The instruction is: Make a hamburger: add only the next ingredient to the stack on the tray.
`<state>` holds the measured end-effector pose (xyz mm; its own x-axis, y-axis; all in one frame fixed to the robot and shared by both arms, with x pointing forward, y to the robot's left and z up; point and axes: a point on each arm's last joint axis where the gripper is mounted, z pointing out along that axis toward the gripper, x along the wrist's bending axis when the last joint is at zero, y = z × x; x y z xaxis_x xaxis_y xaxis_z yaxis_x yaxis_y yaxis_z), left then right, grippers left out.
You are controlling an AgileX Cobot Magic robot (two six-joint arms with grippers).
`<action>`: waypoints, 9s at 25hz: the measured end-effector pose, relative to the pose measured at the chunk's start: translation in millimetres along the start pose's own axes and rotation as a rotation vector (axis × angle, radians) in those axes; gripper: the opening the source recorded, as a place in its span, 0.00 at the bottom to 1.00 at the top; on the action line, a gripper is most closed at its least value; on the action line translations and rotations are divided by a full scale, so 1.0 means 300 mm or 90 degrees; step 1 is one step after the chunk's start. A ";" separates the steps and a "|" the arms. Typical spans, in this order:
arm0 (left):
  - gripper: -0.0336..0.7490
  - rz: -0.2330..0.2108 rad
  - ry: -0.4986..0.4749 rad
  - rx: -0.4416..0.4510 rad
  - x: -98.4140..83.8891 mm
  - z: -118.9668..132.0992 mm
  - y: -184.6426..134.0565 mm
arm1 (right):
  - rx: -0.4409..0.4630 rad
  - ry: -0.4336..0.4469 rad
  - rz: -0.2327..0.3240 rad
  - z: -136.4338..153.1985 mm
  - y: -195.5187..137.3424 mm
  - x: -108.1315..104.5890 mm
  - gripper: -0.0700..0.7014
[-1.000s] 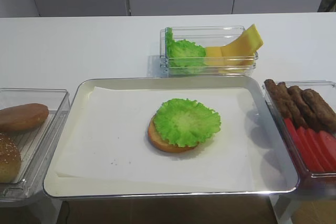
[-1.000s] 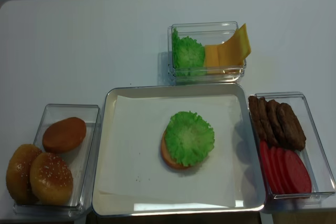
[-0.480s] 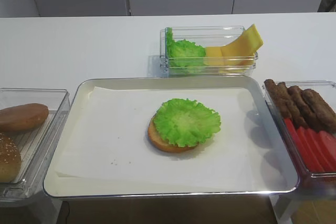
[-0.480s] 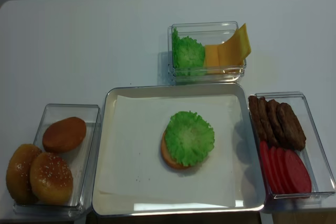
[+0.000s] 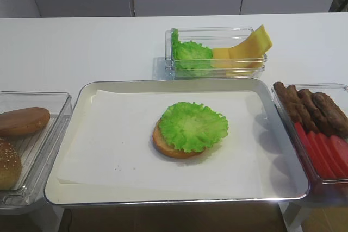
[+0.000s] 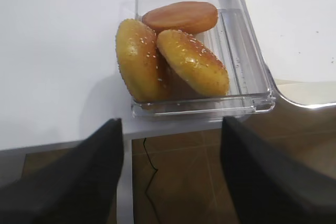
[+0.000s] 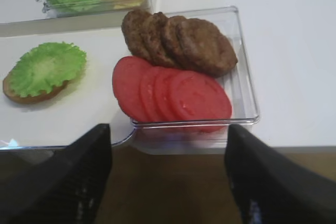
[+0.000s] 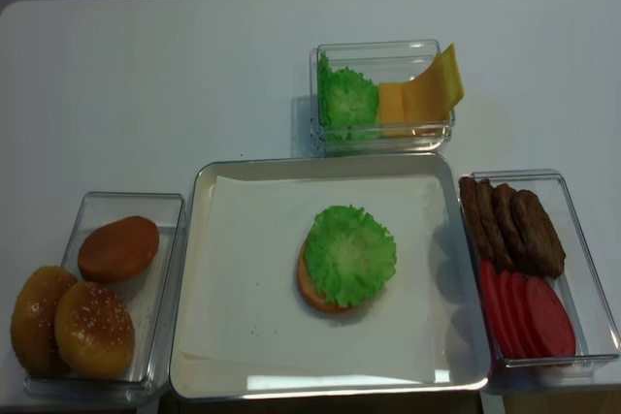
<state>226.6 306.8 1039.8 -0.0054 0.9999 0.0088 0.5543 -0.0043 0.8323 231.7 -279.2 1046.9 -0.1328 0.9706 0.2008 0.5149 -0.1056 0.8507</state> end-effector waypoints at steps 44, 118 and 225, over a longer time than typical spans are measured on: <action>0.60 0.000 0.000 0.000 0.000 0.000 0.000 | 0.530 -0.104 -0.135 0.674 0.353 0.278 0.65; 0.59 0.000 0.000 -0.001 0.000 0.000 0.001 | 0.343 -0.022 -0.206 0.481 0.599 0.444 0.18; 0.59 0.000 0.000 -0.001 0.000 0.000 0.001 | 0.380 -0.120 -0.033 0.388 0.550 0.005 0.68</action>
<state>226.7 306.8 1039.9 -0.0053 0.9999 0.0087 0.5528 -0.0043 0.8333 414.9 -270.0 1131.2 -0.0465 0.9984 0.0314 0.9033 0.0286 0.4280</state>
